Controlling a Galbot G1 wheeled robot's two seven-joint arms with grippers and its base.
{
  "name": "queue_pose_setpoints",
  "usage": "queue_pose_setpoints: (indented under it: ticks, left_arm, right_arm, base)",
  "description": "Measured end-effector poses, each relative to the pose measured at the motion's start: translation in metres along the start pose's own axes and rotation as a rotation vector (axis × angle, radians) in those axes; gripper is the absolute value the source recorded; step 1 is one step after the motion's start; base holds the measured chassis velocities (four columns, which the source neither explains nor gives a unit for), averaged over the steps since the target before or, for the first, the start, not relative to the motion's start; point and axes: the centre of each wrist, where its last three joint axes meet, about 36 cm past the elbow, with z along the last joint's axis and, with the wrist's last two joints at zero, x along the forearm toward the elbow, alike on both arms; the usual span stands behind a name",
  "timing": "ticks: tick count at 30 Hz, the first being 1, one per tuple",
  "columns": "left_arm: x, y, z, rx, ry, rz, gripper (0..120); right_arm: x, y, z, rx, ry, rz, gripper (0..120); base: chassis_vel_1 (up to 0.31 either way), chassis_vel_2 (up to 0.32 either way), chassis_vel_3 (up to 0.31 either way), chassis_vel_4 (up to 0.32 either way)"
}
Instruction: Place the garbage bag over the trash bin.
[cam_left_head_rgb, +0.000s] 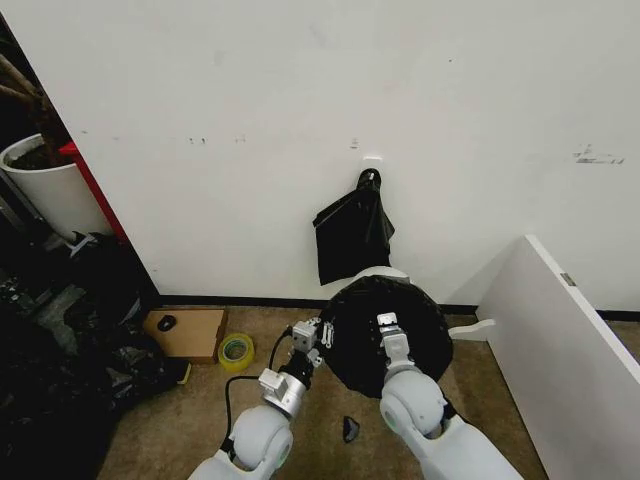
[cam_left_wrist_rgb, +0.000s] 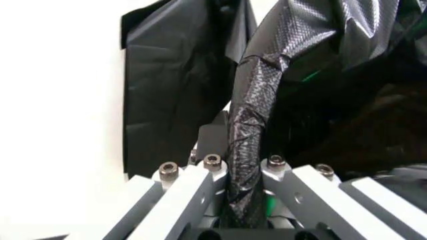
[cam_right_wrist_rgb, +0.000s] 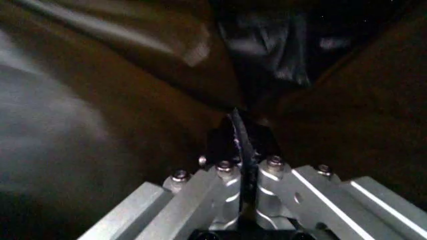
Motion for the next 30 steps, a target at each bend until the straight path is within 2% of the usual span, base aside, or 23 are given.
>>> queue_pose_setpoints:
  ticks: [6,7,8,11,13,14,17,20,23,24,28,29,30]
  left_arm:
    - [-0.004,0.015,-0.009,0.024,-0.003,-0.062,1]
    - [-0.004,0.015,-0.009,0.024,-0.003,-0.062,1]
    - [-0.004,0.017,-0.010,0.026,-0.004,-0.073,1]
    - [-0.004,0.020,-0.012,0.043,0.001,-0.086,1]
    - [-0.005,0.020,-0.017,0.067,0.003,-0.088,1]
    - [-0.005,0.020,-0.017,0.067,0.003,-0.088,1]
    - [-0.003,0.021,-0.021,0.081,0.017,-0.095,1]
    - [0.003,0.020,-0.022,0.107,0.043,-0.114,1]
    - [0.007,0.018,-0.022,0.127,0.055,-0.124,1]
    - [0.009,0.017,-0.022,0.146,0.062,-0.133,1]
    - [0.010,0.017,-0.025,0.184,0.064,-0.142,1]
    - [0.010,0.017,-0.025,0.184,0.064,-0.142,1]
    - [0.012,0.017,-0.025,0.200,0.068,-0.143,1]
  right_arm:
    - [0.038,0.012,0.003,-0.044,-0.075,-0.207,0]
    - [0.038,0.012,0.003,-0.044,-0.075,-0.207,0]
    - [0.043,0.013,0.004,-0.063,-0.111,-0.267,4]
    - [0.054,0.007,0.009,-0.103,-0.232,-0.414,15]
    - [0.055,-0.012,0.016,-0.108,-0.385,-0.562,25]
    - [0.055,-0.012,0.016,-0.108,-0.385,-0.562,25]
    - [0.050,-0.037,0.021,-0.045,-0.581,-0.750,36]
    - [0.047,-0.050,0.019,-0.006,-0.711,-0.837,50]
    - [0.045,-0.053,0.015,0.000,-0.743,-0.827,56]
    - [0.044,-0.054,0.013,0.008,-0.757,-0.769,63]
    - [0.049,-0.053,0.014,-0.021,-0.744,-0.570,77]
    - [0.049,-0.053,0.014,-0.021,-0.744,-0.570,77]
    - [0.050,-0.052,0.014,-0.039,-0.724,-0.482,84]
  base:
    - [0.000,0.000,0.000,0.000]
    - [0.000,0.000,0.000,0.000]
    - [0.000,0.000,0.000,0.000]
    - [0.000,0.000,0.000,0.000]
    - [0.000,0.000,0.000,0.000]
    - [0.000,0.000,0.000,0.000]
    - [0.000,0.000,0.000,0.000]
    - [0.000,0.000,0.000,0.000]
    - [0.000,0.000,0.000,0.000]
    - [0.000,0.000,0.000,0.000]
    - [0.000,0.000,0.000,0.000]
    - [0.000,0.000,0.000,0.000]
    - [0.000,0.000,0.000,0.000]
